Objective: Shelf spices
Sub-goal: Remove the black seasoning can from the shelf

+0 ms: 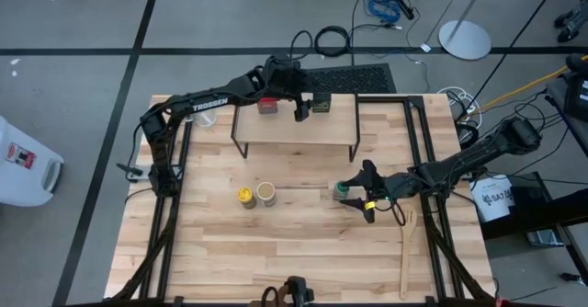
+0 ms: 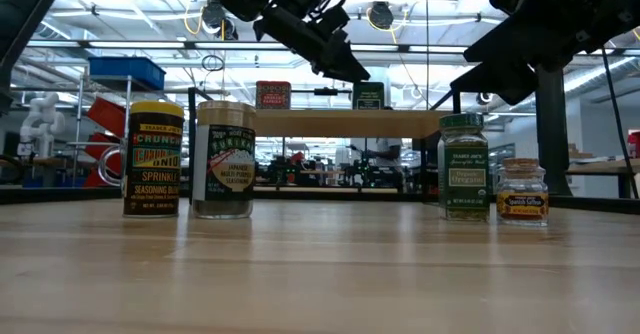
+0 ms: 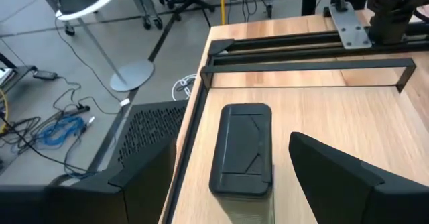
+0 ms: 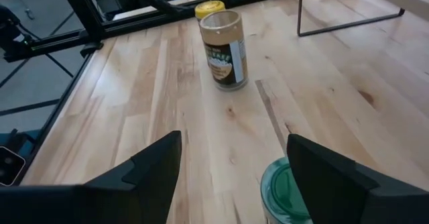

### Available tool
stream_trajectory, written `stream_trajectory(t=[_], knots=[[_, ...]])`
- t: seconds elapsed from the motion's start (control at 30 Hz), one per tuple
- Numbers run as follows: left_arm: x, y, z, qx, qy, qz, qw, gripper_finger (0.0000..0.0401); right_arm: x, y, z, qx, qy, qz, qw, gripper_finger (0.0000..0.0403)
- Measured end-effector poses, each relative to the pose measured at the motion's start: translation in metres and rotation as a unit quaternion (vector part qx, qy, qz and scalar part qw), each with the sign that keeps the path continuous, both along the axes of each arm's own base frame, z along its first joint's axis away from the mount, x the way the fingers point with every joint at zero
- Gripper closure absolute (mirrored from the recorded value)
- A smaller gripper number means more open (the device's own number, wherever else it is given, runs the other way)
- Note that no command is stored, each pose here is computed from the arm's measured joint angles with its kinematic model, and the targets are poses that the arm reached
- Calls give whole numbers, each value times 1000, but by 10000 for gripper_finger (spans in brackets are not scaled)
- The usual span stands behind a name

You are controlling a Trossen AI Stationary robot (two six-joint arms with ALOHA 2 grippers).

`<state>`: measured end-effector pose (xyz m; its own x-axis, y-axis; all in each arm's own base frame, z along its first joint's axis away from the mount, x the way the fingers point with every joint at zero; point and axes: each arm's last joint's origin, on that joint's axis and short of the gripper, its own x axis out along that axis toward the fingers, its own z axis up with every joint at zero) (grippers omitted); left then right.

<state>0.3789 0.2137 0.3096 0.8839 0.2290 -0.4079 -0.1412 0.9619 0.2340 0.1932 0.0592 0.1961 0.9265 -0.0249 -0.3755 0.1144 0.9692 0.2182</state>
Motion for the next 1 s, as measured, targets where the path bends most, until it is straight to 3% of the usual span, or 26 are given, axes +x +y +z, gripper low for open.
stream_trajectory(t=[0.33,0.67,1.0], knots=[[4,2,-11,-9,14,-1,1000,102,0,0,0,-2,-1,1,1000,145],[7,-2,-13,-16,11,-21,1000,137,0,0,0,-2,-1,1,1000,145],[15,-11,-19,-15,17,-37,999,147,0,0,0,-2,-1,1,1000,145]])
